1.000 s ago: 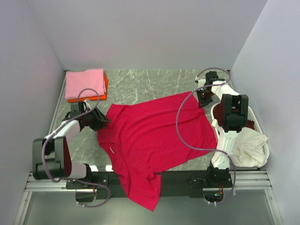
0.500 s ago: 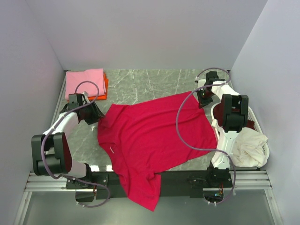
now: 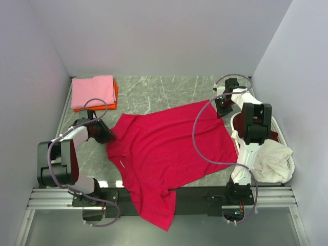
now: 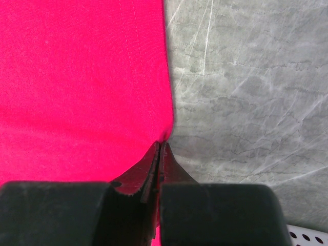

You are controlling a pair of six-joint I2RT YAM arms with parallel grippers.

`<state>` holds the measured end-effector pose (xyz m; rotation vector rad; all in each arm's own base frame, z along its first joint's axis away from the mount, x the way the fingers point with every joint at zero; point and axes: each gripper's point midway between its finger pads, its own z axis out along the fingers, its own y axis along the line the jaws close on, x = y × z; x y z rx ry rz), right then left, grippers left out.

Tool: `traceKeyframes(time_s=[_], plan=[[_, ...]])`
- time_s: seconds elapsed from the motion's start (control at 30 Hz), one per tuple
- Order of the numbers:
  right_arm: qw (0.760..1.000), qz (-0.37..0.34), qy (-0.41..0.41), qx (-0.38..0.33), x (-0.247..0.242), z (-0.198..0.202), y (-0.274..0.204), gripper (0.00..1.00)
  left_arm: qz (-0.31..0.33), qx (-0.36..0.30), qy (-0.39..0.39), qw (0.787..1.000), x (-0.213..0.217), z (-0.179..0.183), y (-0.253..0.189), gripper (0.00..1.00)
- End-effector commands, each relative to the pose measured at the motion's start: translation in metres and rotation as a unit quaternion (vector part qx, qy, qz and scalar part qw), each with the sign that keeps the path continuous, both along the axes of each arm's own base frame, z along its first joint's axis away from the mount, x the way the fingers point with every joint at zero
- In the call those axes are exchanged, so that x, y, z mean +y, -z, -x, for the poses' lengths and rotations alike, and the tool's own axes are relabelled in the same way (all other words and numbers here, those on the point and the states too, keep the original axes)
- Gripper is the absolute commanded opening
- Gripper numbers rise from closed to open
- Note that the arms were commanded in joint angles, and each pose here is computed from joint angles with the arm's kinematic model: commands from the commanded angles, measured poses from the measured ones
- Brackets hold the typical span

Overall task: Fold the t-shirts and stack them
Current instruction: Flatten the tshirt out

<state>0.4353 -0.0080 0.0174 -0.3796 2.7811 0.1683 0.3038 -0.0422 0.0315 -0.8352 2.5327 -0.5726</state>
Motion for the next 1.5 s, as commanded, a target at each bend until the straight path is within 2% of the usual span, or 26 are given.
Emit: traceKeyframes(time_s=[0.0, 0.27, 0.4, 0.53, 0.73, 0.93, 1.07, 1.1, 1.13, 1.23, 1.33, 1.47], plan=[[1.0, -0.003, -0.002, -0.004, -0.001, 0.0, 0.001, 0.0, 0.0, -0.032, -0.021, 0.999, 0.004, -0.022, -0.01, 0.38], [1.0, -0.003, -0.003, -0.005, -0.001, -0.002, 0.001, 0.0, -0.015, -0.025, -0.032, 0.999, 0.012, -0.027, -0.006, 0.37], [1.0, -0.006, -0.003, -0.003, 0.0, -0.002, 0.002, 0.0, -0.01, -0.028, -0.034, 0.999, 0.011, -0.034, -0.007, 0.32], [1.0, -0.006, -0.004, -0.002, 0.0, -0.001, 0.003, 0.0, -0.017, -0.025, -0.035, 0.999, 0.014, -0.039, -0.006, 0.31], [1.0, -0.007, -0.005, 0.001, 0.001, 0.0, 0.004, 0.0, -0.017, -0.035, -0.03, 0.999, 0.014, -0.041, -0.012, 0.11], [1.0, -0.004, -0.015, -0.001, 0.0, -0.002, -0.001, 0.0, -0.034, -0.056, -0.013, 0.998, 0.016, -0.04, -0.034, 0.03], [1.0, -0.011, -0.025, -0.001, 0.002, -0.009, -0.01, 0.01, -0.071, -0.077, 0.003, 0.995, 0.025, -0.042, -0.053, 0.01], [1.0, -0.013, -0.029, 0.0, 0.003, -0.011, -0.012, 0.03, -0.077, -0.085, 0.006, 0.993, 0.026, -0.042, -0.059, 0.01], [0.999, -0.018, -0.037, 0.006, 0.005, -0.012, -0.008, 0.13, -0.084, -0.088, 0.006, 0.993, 0.029, -0.043, -0.061, 0.01], [0.999, -0.023, -0.042, 0.001, 0.006, -0.021, -0.018, 0.37, -0.095, -0.112, 0.016, 0.989, 0.03, -0.046, -0.07, 0.01], [0.999, -0.033, -0.038, -0.021, 0.009, -0.042, -0.028, 0.43, -0.091, -0.127, 0.033, 0.987, 0.026, -0.046, -0.073, 0.01], [0.994, -0.092, -0.039, -0.043, 0.028, -0.078, -0.045, 0.44, -0.086, -0.14, 0.053, 0.985, 0.022, -0.047, -0.076, 0.01]])
